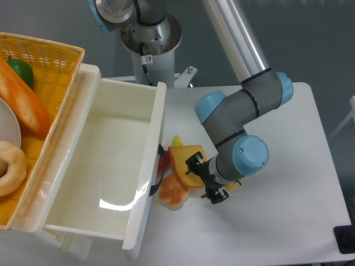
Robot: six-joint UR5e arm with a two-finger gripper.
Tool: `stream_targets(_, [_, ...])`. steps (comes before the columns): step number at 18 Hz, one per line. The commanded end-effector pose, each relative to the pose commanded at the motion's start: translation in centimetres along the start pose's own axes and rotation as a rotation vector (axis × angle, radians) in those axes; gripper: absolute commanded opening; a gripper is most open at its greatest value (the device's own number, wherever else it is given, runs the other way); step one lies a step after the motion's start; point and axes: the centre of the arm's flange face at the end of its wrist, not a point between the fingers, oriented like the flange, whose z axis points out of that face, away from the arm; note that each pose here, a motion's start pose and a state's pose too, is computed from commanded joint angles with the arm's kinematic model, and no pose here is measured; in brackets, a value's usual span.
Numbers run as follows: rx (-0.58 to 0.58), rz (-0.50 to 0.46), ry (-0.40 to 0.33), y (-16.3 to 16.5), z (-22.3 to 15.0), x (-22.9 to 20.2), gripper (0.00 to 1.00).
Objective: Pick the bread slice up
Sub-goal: 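Lower the gripper onto the bread slice and close on it, then lift the held bread slice up off the banana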
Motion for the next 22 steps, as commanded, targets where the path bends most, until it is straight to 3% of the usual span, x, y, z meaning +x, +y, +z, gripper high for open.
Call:
stream_targets(3, [-0.014, 0.002, 0.005, 0.1, 0.0, 0.1, 0.56])
stream_targets(4, [-0.038, 0.002, 0.012, 0.4, 0.1, 0.2, 0.34])
stream_targets(7, [-0.053, 0.003, 0.005, 0.5, -0.3, 0.4, 0.00])
stream_targets(13, [-0.093, -0.008, -0.012, 0.7, -1.3, 0.7, 0.00])
stream_targets(16, [-0.080, -0.022, -0.049, 0.6, -3.6, 1.5, 0.00])
stream_targets(20, [-0.034, -0.227, -0.144, 0.4, -8.9, 3.6, 0.00])
stream_targets(22, [0.003, -0.286, -0.192, 1.5, -12.3, 4.9, 0.00])
